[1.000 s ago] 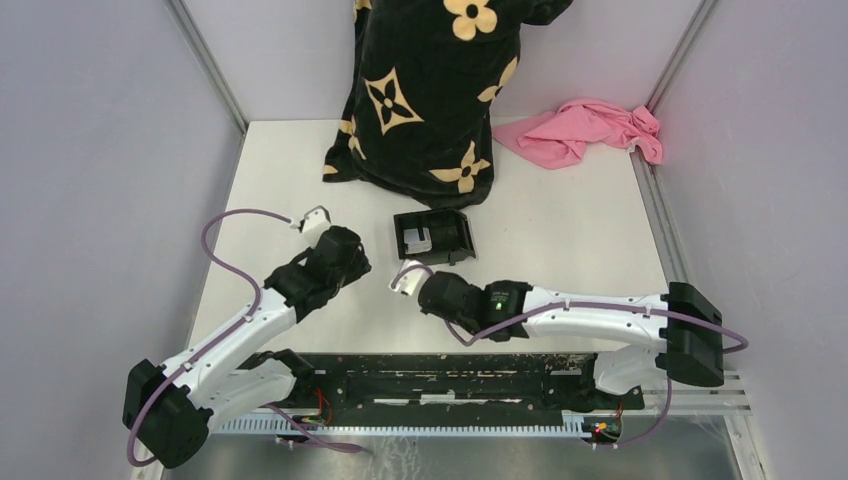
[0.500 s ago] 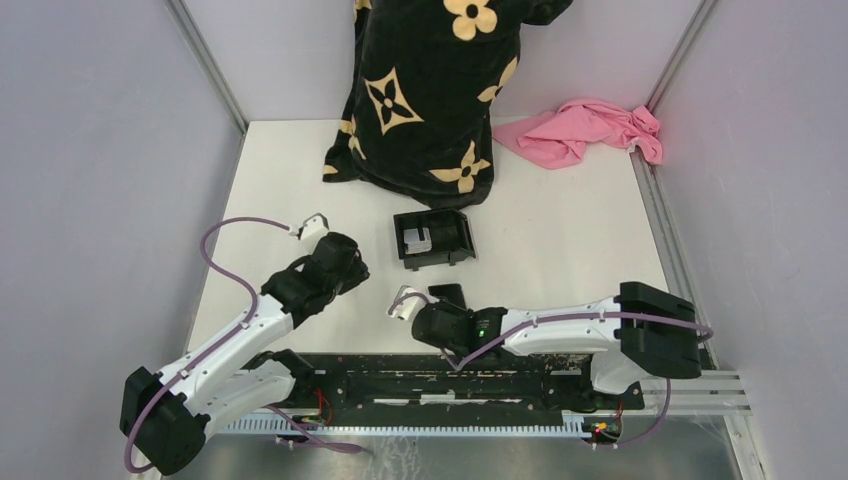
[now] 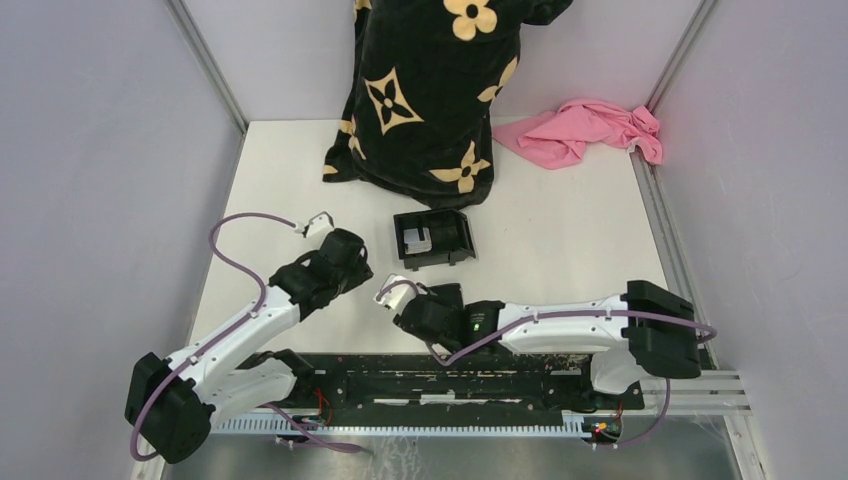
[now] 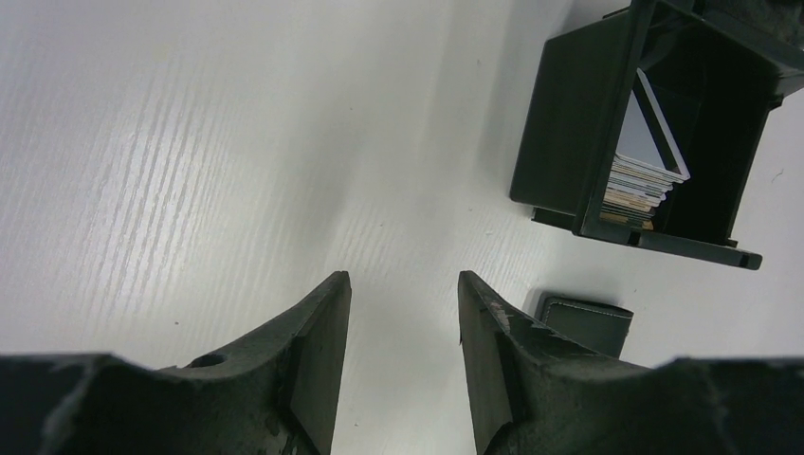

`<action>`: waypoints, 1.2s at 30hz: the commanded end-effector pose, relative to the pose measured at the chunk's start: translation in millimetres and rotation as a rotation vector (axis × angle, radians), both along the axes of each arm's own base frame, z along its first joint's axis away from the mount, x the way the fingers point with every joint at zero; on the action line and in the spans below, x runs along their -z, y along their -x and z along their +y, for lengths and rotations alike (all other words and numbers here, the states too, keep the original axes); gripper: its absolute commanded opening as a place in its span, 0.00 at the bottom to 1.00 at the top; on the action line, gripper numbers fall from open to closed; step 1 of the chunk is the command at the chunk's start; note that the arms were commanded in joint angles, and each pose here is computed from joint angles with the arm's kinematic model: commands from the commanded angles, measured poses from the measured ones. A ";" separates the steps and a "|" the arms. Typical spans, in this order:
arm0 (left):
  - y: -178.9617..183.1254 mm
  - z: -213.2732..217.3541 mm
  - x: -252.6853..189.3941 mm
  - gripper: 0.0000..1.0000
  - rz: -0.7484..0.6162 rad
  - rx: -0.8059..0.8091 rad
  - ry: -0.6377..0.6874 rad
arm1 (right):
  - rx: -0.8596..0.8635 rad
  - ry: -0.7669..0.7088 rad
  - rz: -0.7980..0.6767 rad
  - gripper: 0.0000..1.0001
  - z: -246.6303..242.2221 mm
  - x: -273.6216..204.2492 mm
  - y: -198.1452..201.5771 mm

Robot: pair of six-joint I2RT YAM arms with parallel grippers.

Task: Put the credit cards into the card holder
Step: Place the card holder at the center of the board, then open the card holder at the center of the board.

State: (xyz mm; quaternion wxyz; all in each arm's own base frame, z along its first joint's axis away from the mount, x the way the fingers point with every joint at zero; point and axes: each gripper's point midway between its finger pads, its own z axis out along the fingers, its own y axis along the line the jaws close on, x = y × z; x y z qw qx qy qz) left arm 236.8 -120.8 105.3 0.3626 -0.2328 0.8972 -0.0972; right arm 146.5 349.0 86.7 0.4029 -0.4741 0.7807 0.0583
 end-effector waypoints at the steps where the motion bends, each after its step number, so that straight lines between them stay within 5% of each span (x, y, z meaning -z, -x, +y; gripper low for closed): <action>1: -15.0 -18.1 -24.7 0.53 -0.061 0.008 0.074 | 0.098 -0.148 -0.021 0.51 0.7 -51.4 -9.3; 12: 0.2 -100.9 -33.0 0.54 -0.083 0.351 0.035 | 0.470 -0.323 0.166 0.63 -72.4 -34.5 -50.3; 24: 24.4 -167.4 -7.4 0.54 -0.002 0.631 -0.086 | 0.582 -0.436 0.414 0.65 -91.7 4.0 -51.3; 36: 38.4 -182.3 25.3 0.56 0.106 0.728 -0.190 | 0.612 -0.565 0.629 0.65 -86.8 31.7 -45.1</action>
